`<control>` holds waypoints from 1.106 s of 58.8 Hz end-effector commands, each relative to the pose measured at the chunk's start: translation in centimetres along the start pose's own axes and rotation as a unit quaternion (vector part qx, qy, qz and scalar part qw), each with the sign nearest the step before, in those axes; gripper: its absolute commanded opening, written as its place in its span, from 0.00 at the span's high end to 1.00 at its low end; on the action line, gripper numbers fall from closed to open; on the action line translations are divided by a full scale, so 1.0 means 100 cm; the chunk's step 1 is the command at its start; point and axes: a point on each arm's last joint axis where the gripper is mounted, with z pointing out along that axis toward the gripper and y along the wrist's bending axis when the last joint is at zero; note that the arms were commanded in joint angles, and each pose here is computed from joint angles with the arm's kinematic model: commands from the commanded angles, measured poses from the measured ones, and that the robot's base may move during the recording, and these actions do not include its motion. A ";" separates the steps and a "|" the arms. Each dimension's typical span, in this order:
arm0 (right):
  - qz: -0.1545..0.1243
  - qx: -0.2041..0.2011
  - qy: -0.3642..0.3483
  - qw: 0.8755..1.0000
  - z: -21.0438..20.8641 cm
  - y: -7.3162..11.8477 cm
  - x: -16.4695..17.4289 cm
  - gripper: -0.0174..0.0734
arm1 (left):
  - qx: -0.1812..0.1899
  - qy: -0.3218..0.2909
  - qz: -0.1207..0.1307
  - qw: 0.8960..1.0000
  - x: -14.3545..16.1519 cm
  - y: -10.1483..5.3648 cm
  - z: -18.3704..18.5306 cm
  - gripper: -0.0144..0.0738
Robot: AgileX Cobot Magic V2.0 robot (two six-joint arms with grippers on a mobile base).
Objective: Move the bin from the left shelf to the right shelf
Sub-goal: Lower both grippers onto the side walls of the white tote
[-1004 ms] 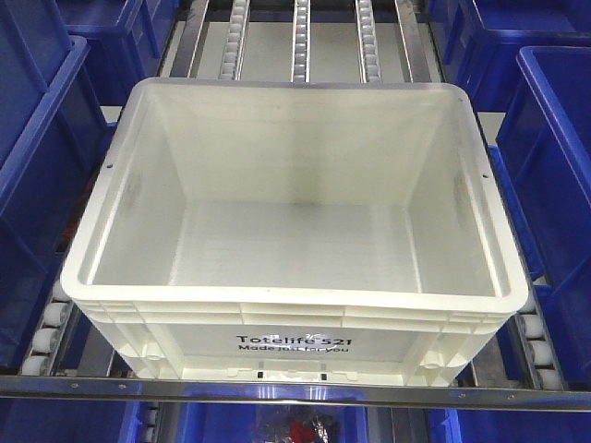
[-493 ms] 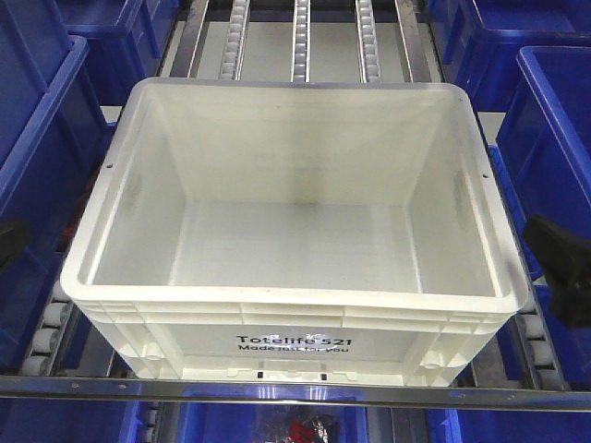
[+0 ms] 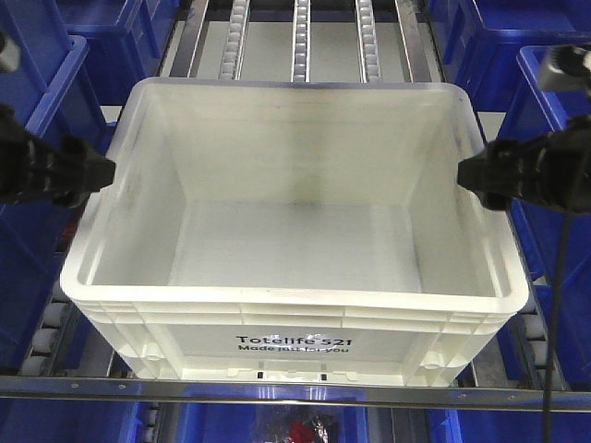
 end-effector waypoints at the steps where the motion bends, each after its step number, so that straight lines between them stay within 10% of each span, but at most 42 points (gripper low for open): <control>1: 0.003 0.000 -0.017 1.000 -0.001 0.003 -0.025 0.19 | 0.008 -0.029 -0.004 1.000 -0.024 -0.003 -0.002 0.19; 42: 0.015 0.034 0.129 0.991 0.058 0.004 -0.050 0.20 | 0.003 0.077 -0.040 0.996 -0.059 -0.001 0.067 0.19; 65: 0.016 0.034 0.145 0.989 0.078 0.003 -0.046 0.49 | 0.001 0.106 -0.041 0.994 -0.055 -0.001 0.084 0.38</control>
